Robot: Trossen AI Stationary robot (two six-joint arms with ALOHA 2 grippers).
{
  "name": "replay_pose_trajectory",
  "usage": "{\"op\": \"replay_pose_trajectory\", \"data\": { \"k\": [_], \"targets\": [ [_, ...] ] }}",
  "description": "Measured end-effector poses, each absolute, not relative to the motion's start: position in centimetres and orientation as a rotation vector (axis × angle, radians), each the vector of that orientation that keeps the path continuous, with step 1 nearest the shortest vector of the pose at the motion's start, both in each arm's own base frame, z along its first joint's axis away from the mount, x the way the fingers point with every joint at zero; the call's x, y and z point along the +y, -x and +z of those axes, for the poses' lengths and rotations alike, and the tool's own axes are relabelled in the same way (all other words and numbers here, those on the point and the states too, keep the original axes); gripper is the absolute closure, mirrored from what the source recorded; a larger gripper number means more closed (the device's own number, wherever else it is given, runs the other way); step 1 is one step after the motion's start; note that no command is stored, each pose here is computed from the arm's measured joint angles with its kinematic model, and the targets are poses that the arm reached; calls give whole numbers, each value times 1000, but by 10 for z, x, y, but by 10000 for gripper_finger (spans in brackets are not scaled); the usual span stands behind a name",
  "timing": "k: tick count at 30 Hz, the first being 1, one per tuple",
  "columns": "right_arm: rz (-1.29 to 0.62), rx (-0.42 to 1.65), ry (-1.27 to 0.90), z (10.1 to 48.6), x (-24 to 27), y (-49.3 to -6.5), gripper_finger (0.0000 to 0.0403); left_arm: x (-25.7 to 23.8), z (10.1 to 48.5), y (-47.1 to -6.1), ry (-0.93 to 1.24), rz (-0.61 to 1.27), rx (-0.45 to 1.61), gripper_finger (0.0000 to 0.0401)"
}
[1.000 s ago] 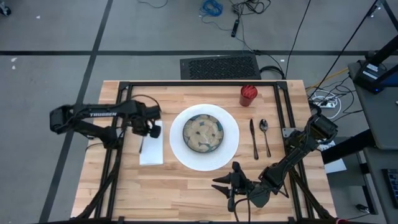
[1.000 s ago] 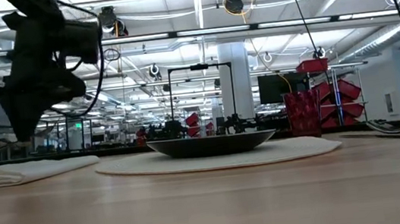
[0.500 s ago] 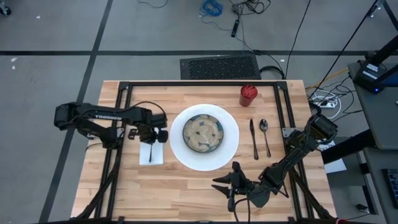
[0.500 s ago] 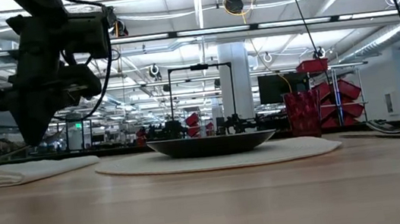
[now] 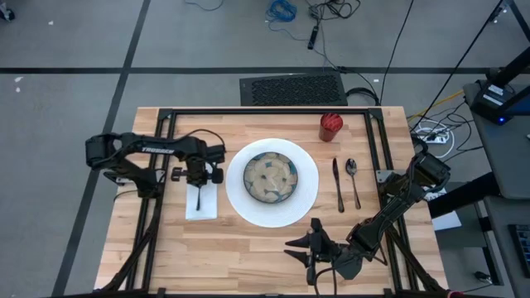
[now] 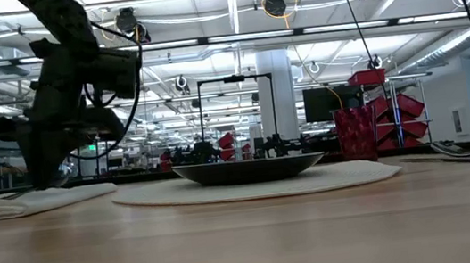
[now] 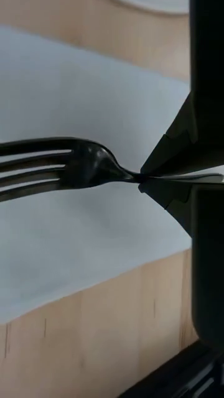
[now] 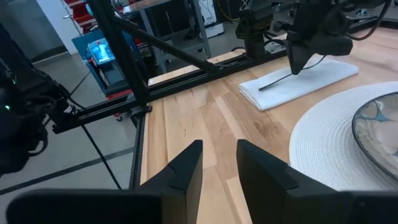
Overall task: Set table place
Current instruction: Put the black fork on the white table napkin
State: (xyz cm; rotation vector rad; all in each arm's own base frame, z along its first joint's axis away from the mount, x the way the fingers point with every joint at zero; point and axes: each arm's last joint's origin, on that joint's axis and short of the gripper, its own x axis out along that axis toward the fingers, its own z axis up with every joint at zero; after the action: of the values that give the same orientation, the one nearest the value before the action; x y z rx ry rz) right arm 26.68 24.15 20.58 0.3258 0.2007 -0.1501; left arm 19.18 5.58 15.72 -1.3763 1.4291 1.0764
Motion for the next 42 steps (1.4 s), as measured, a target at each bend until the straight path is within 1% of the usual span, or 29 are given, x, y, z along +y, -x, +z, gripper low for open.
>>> {"op": "replay_pose_trajectory", "data": {
  "k": [11, 16, 34, 38, 42],
  "targets": [
    [-147, 220, -330, 196, 247, -265, 316, 62, 152, -192, 1354, 1128, 1427, 401],
    [-153, 222, -355, 194, 247, -266, 316, 64, 151, -192, 1324, 1132, 1416, 401],
    [-148, 219, -369, 194, 248, -265, 316, 63, 151, -194, 1320, 1119, 1402, 400],
    [-148, 219, -368, 194, 248, -265, 316, 63, 151, -194, 1319, 1118, 1402, 386],
    [-148, 219, -368, 194, 248, -265, 316, 61, 151, -194, 1313, 1114, 1406, 360]
  ]
}}
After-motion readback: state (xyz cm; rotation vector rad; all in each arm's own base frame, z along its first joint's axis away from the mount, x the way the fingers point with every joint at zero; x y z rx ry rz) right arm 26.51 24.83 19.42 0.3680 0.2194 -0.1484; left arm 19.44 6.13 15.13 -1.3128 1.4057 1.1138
